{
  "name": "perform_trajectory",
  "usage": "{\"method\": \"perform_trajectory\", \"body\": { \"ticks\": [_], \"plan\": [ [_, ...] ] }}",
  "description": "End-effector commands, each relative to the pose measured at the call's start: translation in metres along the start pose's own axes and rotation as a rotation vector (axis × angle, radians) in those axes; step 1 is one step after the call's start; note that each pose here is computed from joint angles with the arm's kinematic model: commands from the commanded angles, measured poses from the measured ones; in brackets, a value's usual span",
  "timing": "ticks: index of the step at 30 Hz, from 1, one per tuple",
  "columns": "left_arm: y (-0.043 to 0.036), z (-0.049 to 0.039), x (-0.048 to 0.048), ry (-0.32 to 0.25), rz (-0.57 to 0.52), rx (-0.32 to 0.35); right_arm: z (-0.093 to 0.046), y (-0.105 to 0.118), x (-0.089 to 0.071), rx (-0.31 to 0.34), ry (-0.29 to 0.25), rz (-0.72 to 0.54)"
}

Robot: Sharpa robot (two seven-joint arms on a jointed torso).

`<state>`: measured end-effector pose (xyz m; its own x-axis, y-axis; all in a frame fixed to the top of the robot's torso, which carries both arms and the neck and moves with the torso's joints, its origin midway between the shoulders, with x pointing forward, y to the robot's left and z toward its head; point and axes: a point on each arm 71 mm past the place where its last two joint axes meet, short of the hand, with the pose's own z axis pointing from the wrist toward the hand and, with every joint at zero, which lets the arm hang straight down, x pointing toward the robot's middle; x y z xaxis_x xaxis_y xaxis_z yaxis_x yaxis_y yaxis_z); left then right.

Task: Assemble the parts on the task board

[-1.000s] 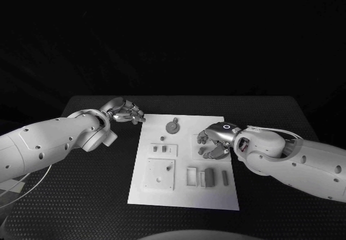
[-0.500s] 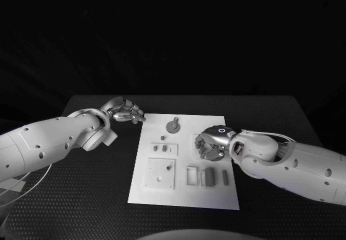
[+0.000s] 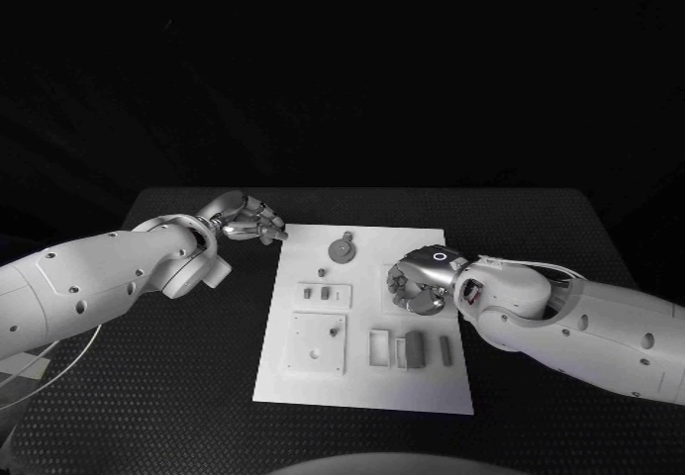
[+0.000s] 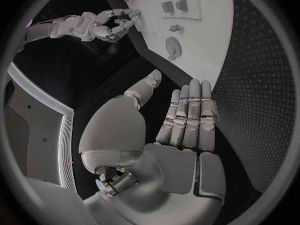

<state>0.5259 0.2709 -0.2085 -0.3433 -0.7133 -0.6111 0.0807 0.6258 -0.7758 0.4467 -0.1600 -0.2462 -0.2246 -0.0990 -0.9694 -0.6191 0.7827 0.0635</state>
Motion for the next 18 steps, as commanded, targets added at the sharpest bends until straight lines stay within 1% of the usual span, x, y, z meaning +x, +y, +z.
{"method": "perform_trajectory", "body": {
  "ticks": [1, 18],
  "plan": [
    [-0.0019, 0.0002, 0.0004, 0.002, 0.000, 0.011, 0.0005, 0.0003, -0.0004, -0.003, -0.013, -0.031],
    [-0.0019, 0.0002, 0.0004, 0.003, 0.000, 0.011, 0.0010, 0.0014, -0.0012, -0.006, -0.025, -0.060]
  ]
}}
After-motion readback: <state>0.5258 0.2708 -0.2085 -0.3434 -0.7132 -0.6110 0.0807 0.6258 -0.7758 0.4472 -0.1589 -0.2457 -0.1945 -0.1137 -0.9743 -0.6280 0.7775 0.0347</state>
